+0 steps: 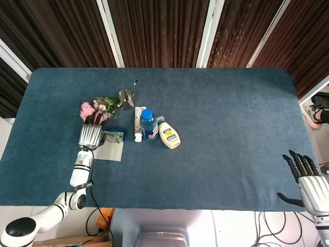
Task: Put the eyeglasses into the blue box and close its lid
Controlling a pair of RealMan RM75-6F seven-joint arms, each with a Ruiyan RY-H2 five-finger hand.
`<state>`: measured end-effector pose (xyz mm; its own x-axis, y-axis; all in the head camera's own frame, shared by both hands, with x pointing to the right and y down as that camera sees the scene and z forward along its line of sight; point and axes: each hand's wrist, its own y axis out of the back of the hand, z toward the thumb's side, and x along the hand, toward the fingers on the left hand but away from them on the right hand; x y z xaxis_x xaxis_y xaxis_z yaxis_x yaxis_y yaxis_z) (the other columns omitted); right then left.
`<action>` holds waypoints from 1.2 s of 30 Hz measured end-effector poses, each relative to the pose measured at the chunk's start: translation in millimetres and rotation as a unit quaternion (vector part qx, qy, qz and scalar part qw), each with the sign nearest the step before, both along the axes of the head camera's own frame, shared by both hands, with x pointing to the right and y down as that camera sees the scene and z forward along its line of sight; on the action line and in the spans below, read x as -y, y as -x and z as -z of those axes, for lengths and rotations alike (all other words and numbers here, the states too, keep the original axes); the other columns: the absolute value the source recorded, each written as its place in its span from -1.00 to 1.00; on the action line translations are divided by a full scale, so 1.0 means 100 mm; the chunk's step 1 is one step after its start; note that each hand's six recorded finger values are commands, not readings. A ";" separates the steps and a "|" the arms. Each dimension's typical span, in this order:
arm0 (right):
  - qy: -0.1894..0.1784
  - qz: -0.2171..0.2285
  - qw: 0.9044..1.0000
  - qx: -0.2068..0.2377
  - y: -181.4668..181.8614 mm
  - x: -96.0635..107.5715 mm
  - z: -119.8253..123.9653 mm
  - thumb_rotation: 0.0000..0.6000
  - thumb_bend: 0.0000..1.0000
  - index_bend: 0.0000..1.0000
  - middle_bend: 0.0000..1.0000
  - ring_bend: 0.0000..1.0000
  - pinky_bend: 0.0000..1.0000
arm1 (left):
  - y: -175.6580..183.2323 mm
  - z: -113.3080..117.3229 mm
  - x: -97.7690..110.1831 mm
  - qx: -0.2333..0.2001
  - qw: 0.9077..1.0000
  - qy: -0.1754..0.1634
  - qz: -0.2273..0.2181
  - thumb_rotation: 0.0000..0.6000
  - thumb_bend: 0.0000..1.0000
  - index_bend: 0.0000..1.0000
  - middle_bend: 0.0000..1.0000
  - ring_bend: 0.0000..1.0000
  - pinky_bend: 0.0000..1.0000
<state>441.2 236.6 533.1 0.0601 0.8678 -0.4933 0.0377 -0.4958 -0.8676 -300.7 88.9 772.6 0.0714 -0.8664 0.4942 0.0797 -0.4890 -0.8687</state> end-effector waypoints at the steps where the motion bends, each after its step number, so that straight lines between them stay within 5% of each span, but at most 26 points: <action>1: 0.000 0.001 1.000 0.000 0.00 0.00 0.00 1.00 -0.57 -1.00 -1.00 -1.00 -0.85 | 0.00 0.01 -0.01 -0.001 1.000 0.002 0.001 1.00 -0.35 -0.51 -0.88 -1.00 -0.70; 9: 0.005 0.006 1.000 -0.003 0.02 -0.02 -0.03 1.00 -0.57 -1.00 -1.00 -1.00 -0.85 | -0.02 0.21 -0.09 -0.029 1.000 -0.012 0.004 1.00 -0.40 -0.58 -0.91 -1.00 -0.68; 15: 0.007 0.011 1.000 -0.002 0.05 -0.04 -0.03 1.00 -0.57 -1.00 -1.00 -1.00 -0.84 | 0.00 0.52 -0.28 -0.070 0.997 -0.020 -0.006 1.00 -0.40 -0.42 -0.94 -1.00 -0.70; 24: 0.012 0.022 1.000 -0.003 0.10 -0.08 -0.06 1.00 -0.57 -1.00 -1.00 -1.00 -0.84 | 0.25 0.90 -0.64 -0.046 0.996 0.054 -0.057 1.00 -0.46 -0.74 -1.00 -1.00 -0.82; 30: 0.014 0.023 1.000 -0.005 0.10 -0.09 -0.07 1.00 -0.57 -1.00 -1.00 -1.00 -0.83 | 0.32 0.80 -0.78 0.004 0.991 0.110 -0.074 1.00 -0.46 -0.70 -1.00 -1.00 -0.85; 36: 0.013 0.021 1.000 -0.004 0.09 -0.08 -0.06 1.00 -0.57 -1.00 -1.00 -1.00 -0.83 | 0.29 0.68 -0.80 0.020 0.989 0.125 -0.081 1.00 -0.45 -0.62 -1.00 -1.00 -0.85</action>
